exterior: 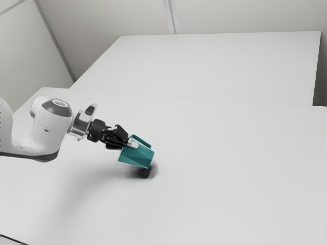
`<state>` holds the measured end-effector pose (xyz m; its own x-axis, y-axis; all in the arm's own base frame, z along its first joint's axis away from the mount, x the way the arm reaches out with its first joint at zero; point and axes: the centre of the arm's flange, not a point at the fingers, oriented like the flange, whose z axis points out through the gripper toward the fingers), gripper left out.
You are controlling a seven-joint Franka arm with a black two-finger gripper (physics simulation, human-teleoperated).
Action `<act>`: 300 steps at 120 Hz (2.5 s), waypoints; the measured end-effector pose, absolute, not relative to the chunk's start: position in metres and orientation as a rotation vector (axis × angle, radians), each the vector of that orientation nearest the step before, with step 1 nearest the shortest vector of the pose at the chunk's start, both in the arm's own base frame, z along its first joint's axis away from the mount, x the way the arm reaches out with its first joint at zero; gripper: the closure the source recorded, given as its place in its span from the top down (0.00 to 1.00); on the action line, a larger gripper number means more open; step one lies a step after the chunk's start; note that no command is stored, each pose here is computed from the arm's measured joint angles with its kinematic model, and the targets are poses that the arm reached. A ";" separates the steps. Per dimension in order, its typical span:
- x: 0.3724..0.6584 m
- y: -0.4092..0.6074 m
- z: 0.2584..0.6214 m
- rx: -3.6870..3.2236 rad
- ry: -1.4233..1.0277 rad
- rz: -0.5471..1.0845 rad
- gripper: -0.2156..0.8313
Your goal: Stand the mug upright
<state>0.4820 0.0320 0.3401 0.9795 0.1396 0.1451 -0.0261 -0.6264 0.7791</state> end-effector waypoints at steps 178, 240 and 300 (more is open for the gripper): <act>0.523 -0.062 0.367 3.232 0.025 0.134 0.06; 0.528 -0.049 0.355 3.243 0.227 0.112 0.54; 0.546 -0.019 0.548 3.111 0.405 0.415 0.76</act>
<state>0.5459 -0.0195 0.5484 0.9329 0.2485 0.2607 0.2546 -0.9670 0.0107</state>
